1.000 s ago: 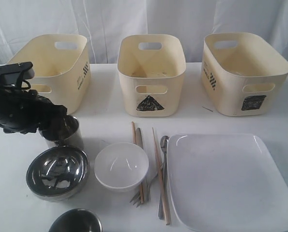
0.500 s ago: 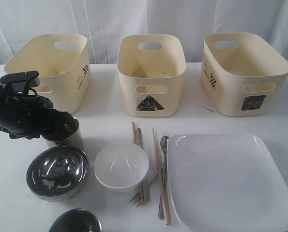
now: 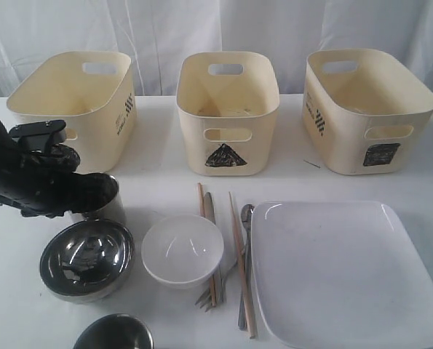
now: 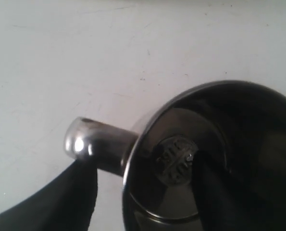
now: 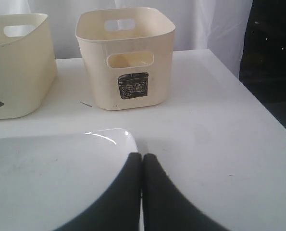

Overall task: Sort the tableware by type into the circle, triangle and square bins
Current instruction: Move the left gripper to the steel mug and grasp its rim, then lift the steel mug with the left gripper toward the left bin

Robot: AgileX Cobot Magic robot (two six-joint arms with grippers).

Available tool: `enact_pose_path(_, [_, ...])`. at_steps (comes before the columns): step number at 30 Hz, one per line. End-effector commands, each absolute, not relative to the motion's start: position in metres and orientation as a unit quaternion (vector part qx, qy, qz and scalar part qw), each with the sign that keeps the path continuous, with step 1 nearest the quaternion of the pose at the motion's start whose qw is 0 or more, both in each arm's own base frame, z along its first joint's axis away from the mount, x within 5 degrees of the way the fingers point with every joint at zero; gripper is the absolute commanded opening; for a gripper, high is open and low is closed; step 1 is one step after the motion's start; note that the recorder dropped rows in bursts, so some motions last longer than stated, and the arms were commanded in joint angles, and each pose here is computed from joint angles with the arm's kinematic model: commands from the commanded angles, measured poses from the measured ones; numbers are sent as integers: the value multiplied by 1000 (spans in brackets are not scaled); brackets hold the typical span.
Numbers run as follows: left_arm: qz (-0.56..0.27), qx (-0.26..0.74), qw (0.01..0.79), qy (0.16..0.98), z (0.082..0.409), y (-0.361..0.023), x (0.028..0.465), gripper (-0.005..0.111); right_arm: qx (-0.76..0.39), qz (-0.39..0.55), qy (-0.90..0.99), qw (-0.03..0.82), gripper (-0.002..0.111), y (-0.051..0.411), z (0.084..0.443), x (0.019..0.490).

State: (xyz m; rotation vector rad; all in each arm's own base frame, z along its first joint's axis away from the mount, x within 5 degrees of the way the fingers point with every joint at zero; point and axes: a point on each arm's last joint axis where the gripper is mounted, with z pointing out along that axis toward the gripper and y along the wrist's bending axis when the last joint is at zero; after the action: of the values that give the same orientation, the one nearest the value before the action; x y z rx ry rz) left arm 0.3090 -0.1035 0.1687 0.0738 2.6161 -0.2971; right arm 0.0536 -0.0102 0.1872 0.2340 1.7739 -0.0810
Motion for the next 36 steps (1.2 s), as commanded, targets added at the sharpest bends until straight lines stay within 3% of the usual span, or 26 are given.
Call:
enact_pose_path(1, [-111,19,250,962,167,-103,311,56,95,-37,769,630,0,-10,187,54])
enact_pose_path(9, [-108,25,263,958,168,-103,313,27,95,-37,769,630,0,-10,187,54])
enact_pose_path(18, [-109,30,293,949,179,-102,315,4,95,-37,769,630,0,-10,187,54])
enact_pose_path(27, [-117,34,335,934,203,-101,311,1,98,-33,769,631,0,-10,187,54])
enact_pose_path(36, [-122,55,382,914,249,-96,292,1,98,-33,769,631,0,-10,187,54])
